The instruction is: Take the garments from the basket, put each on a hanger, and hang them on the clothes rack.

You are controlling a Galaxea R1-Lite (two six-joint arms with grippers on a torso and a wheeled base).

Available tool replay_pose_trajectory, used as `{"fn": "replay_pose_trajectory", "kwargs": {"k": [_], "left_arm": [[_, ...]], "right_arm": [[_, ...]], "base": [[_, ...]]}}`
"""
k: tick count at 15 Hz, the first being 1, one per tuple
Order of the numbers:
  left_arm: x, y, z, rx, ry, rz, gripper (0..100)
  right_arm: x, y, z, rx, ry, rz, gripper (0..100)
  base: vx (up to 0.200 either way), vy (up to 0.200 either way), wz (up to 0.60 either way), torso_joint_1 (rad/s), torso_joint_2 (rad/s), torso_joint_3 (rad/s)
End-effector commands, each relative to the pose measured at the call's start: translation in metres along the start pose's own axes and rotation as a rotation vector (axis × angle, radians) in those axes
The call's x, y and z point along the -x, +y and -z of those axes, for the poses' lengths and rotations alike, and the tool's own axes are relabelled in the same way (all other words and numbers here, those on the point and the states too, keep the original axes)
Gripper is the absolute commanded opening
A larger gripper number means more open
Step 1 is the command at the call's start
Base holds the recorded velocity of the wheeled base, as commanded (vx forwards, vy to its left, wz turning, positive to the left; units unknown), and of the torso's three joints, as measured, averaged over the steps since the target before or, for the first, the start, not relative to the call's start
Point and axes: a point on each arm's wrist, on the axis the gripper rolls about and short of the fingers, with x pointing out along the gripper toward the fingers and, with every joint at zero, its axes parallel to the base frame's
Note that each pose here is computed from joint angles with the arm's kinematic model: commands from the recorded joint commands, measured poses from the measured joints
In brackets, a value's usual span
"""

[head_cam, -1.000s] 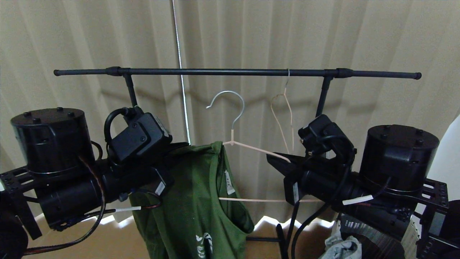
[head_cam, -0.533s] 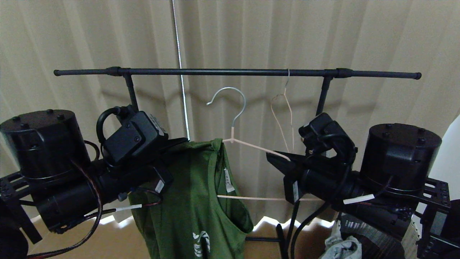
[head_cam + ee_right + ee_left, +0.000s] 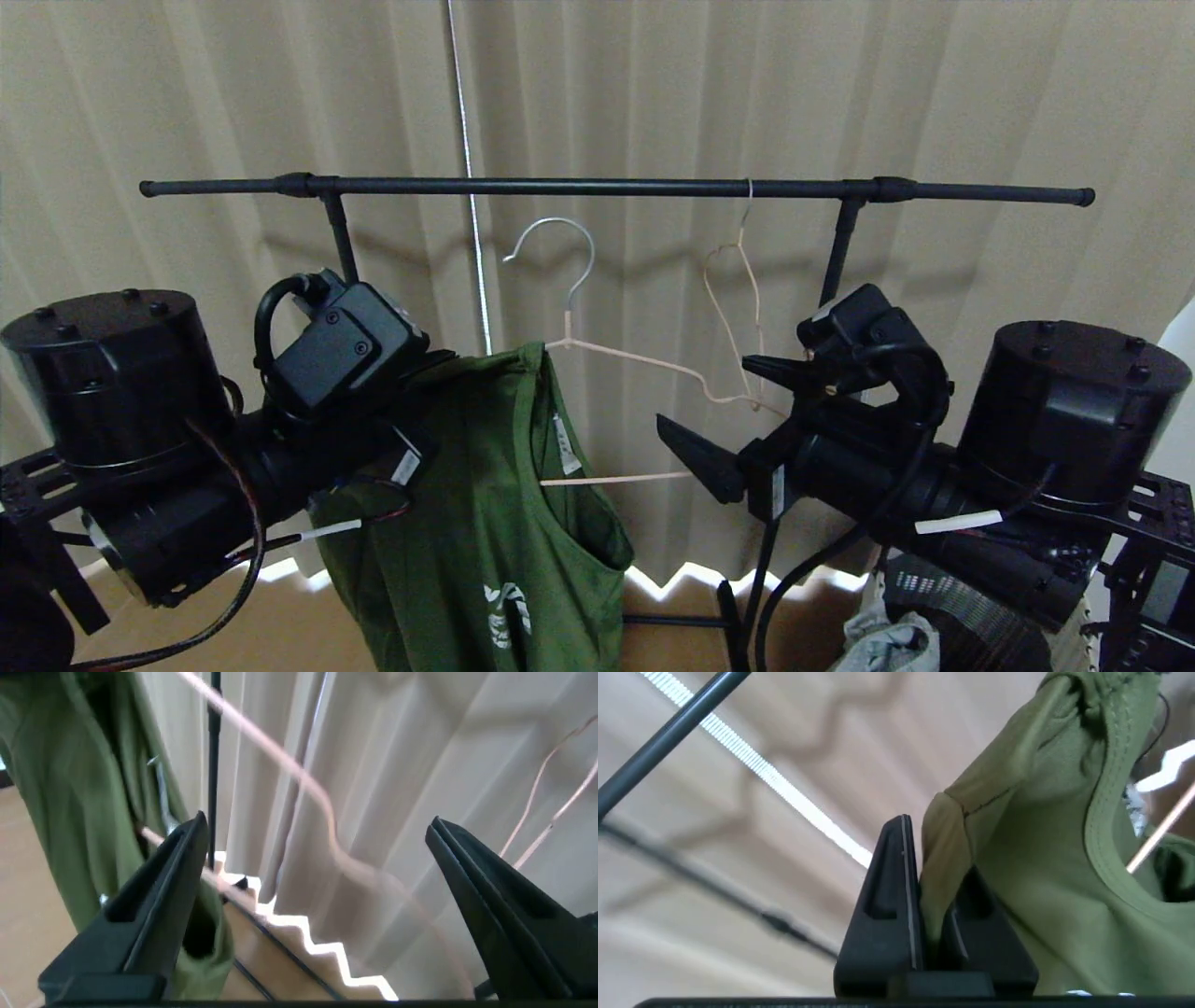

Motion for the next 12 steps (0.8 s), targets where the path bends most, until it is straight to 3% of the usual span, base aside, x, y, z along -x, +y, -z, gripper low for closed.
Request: {"fn": "replay_pose_trajectory", "kwargs": {"k": [1, 4, 7, 9, 12], "left_arm": [[-0.001, 0.005, 0.004, 0.005, 0.047, -0.062, 0], [-0.004, 0.011, 0.009, 0.044, 0.113, -0.158, 0], [-0.009, 0.011, 0.005, 0.179, 0.097, -0.184, 0], [-0.002, 0.006, -0.009, 0.23, 0.014, -0.118, 0], [0.009, 0.012, -0.027, 0.239, -0.101, -0.069, 0]], "right_arm": [[0.005, -0.001, 0.002, 0.007, 0.001, 0.001, 100], [0.009, -0.001, 0.011, 0.013, 0.029, -0.004, 100], [0.01, 0.0, 0.019, 0.014, 0.062, -0.016, 100], [0.014, 0.002, 0.035, 0.02, 0.121, -0.026, 100], [0.007, 0.003, 0.044, 0.023, 0.157, -0.03, 100]], "base": [[0.0, 0.0, 0.0, 0.0, 0.0, 0.0], [0.0, 0.0, 0.0, 0.0, 0.0, 0.0], [0.0, 0.0, 0.0, 0.0, 0.0, 0.0], [0.0, 0.0, 0.0, 0.0, 0.0, 0.0], [0.0, 0.0, 0.0, 0.0, 0.0, 0.0]]}}
